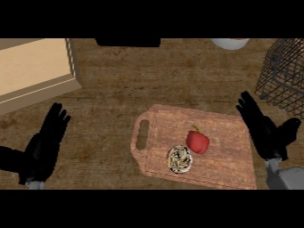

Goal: Pick the bell pepper from the cutting board and place it in the tiered basket

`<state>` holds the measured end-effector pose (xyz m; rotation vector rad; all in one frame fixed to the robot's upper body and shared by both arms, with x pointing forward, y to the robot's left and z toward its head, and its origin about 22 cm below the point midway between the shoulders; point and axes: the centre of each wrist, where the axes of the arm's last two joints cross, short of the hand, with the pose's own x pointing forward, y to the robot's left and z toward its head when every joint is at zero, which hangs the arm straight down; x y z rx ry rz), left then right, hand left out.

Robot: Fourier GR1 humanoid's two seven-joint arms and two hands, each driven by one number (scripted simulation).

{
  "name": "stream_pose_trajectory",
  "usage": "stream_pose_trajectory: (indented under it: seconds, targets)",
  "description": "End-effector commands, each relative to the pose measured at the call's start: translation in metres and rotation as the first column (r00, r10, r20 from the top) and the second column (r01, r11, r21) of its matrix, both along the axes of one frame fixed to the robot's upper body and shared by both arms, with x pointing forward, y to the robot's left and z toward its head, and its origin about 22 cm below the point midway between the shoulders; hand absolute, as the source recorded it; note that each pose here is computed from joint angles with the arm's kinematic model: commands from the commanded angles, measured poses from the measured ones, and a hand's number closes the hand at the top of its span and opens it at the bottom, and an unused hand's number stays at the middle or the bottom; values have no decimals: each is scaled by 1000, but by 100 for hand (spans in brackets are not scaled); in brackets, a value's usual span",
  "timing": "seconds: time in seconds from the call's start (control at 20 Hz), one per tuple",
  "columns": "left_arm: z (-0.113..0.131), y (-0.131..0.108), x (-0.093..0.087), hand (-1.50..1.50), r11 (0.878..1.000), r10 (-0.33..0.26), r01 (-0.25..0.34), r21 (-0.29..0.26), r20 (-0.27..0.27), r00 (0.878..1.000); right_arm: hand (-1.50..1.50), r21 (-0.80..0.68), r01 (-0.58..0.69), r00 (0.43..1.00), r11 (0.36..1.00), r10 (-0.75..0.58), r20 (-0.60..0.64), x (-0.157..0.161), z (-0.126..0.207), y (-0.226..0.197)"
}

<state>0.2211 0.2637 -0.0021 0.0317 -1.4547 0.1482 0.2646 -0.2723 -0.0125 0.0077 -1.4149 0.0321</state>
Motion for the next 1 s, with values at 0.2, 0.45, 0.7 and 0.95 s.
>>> stream_pose_trajectory:
  seconds: [0.2, 0.45, 0.7, 0.95]
  targets:
    - [-9, 82, -14, 0, 962, 117, -67, 266, -178, 977, 150, 374, 153, 955, 915, -235, 184, -43, -46, 21]
    - [-19, 86, -25, 0, 960, 80, -6, 281, -252, 965, -150, 341, 288, 749, 895, -432, 501, -45, -45, 77]
    - [-12, 90, -19, 0, 959, 74, 0, 284, -249, 966, -150, -291, 530, 841, 797, -448, 303, -103, -104, 36]
    - [-8, 86, -8, 0, 955, 34, 37, 294, -232, 972, -150, -531, 481, 872, 698, -445, 204, -117, -107, 32]
